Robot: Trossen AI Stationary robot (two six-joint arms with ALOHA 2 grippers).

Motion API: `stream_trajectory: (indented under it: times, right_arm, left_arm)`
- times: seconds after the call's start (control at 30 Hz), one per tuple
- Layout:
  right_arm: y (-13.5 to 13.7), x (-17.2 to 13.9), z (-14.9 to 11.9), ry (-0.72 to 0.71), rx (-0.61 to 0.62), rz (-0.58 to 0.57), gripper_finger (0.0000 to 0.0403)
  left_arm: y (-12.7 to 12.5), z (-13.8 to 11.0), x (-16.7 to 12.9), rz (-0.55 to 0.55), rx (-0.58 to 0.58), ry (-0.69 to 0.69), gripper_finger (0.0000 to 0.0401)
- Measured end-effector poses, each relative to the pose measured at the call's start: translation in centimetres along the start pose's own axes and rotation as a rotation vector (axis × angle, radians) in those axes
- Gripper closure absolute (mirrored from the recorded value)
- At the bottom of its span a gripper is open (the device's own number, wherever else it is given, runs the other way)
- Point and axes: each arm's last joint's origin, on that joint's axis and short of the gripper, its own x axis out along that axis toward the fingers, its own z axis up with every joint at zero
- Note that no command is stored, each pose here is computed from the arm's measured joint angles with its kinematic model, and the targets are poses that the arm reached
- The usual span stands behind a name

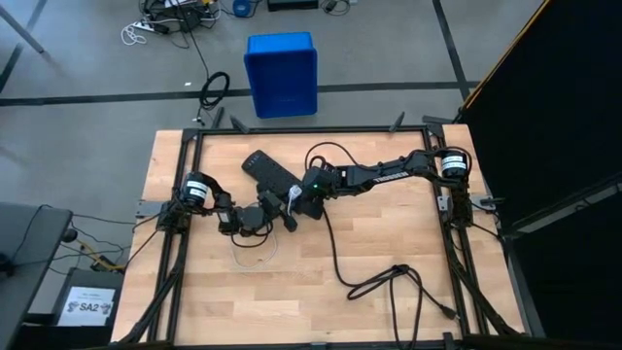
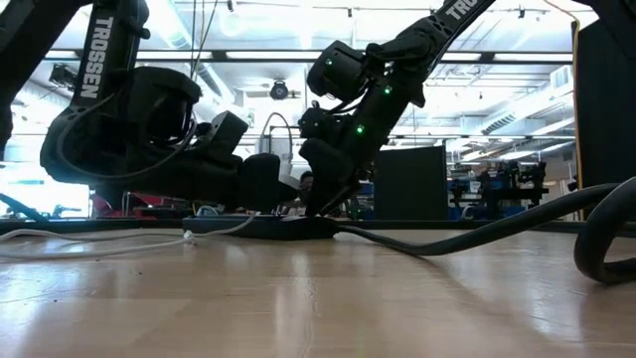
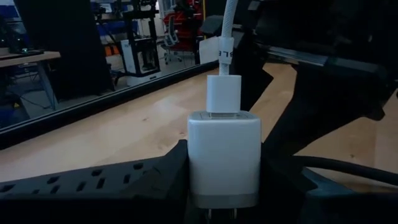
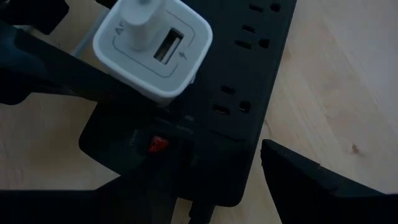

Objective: Insert USB
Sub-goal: Insert the white USB cable into the white charger adapter

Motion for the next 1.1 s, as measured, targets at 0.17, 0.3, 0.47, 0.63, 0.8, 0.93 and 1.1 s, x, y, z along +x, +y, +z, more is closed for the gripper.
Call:
stream_trajectory:
  times: [0.17, 0.3, 0.47, 0.63, 0.8, 0.93, 1.1]
  right_arm:
    - [0.0, 0.0, 0.0, -0.001, 0.0, 0.002, 0.021]
    - [0.0, 0.0, 0.0, -0.004, 0.0, 0.0, 0.0208]
    - [0.0, 0.0, 0.2, -0.015, -0.021, 0.006, 0.0207]
    - [0.2, 0.0, 0.4, -0.038, -0.032, 0.017, 0.0213]
    - [0.2, -0.1, 0.5, -0.051, -0.048, 0.018, 0.0213]
    - [0.1, -0.8, 0.7, -0.057, -0.077, 0.02, 0.0219]
    - [0.0, -2.7, 1.6, -0.114, -0.126, 0.031, 0.023]
  left_arm:
    - [0.0, 0.1, 0.2, 0.008, 0.007, -0.003, 0.0268]
    - [0.0, 0.0, 0.2, 0.015, 0.011, -0.002, 0.0268]
    - [0.5, -0.4, -0.3, 0.006, -0.023, 0.018, 0.0268]
    - [1.2, -0.9, -1.1, 0.002, -0.064, 0.047, 0.0268]
    - [1.0, -1.0, -1.6, -0.012, -0.035, 0.053, 0.0268]
    - [0.9, -1.0, -1.7, -0.021, -0.035, 0.054, 0.0268]
    - [0.9, -1.2, -1.8, -0.036, -0.041, 0.062, 0.0268]
